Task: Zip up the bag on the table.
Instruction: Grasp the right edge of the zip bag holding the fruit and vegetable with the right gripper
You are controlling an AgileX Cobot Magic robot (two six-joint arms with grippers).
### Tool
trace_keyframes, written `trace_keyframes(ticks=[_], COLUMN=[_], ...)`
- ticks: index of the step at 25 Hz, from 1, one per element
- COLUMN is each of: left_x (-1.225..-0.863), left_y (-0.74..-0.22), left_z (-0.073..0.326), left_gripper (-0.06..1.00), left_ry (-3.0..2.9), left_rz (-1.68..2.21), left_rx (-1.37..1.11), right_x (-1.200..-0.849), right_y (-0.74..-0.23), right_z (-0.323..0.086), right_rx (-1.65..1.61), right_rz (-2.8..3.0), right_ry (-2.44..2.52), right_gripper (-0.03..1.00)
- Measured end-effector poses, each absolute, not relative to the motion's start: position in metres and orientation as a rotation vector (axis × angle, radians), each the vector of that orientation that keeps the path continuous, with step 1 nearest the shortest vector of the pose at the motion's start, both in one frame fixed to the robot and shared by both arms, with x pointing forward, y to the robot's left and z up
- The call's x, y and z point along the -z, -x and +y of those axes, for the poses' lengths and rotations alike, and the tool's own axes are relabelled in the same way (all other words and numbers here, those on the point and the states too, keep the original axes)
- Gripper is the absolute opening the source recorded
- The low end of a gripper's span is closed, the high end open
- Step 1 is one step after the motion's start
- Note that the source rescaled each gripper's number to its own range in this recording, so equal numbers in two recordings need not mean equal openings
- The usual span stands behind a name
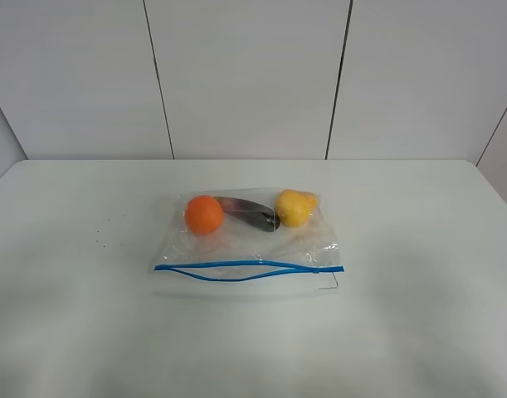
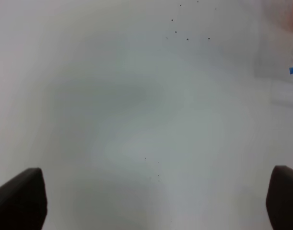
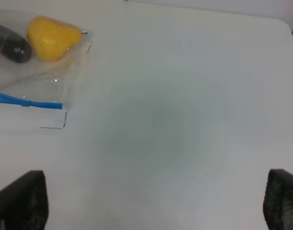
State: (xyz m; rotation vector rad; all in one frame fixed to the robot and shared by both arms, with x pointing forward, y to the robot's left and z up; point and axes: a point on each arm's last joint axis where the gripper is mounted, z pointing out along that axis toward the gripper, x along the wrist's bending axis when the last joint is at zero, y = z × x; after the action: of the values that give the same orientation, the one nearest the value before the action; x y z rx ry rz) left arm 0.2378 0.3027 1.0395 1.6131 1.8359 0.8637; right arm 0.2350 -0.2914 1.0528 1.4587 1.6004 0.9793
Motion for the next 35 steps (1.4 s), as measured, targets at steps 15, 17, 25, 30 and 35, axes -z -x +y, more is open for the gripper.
trace_keyframes(ticks=[15, 17, 25, 30, 35], left_x=[-1.039, -1.039, -1.039, -1.039, -1.039], left_y=[-0.238, -0.238, -0.238, -0.238, -0.238], left_z=[0.303, 0.303, 0.303, 0.303, 0.303], left_gripper=[0.95, 0.95, 0.95, 0.95, 0.95], left_ry=[-1.613, -1.613, -1.613, -1.613, -1.613], left_rz=[1.836, 1.836, 1.836, 1.836, 1.836], left_rx=[-0.864, -0.864, -0.864, -0.864, -0.864], right_x=[-1.053, -1.053, -1.053, -1.055, -1.065], right_y=[-0.235, -0.235, -0.235, -0.234, -0.235], right_z=[-0.29, -0.289, -0.289, -0.289, -0.29], right_rx=[-1.003, -1.012, -1.02, -1.024, -0.993], right_rz=[1.605, 1.607, 1.609, 1.604, 1.614], right_ry=[-1.462, -1.464, -1.465, -1.46, -1.475], right_gripper=[1.0, 1.0, 1.0, 1.0, 1.0])
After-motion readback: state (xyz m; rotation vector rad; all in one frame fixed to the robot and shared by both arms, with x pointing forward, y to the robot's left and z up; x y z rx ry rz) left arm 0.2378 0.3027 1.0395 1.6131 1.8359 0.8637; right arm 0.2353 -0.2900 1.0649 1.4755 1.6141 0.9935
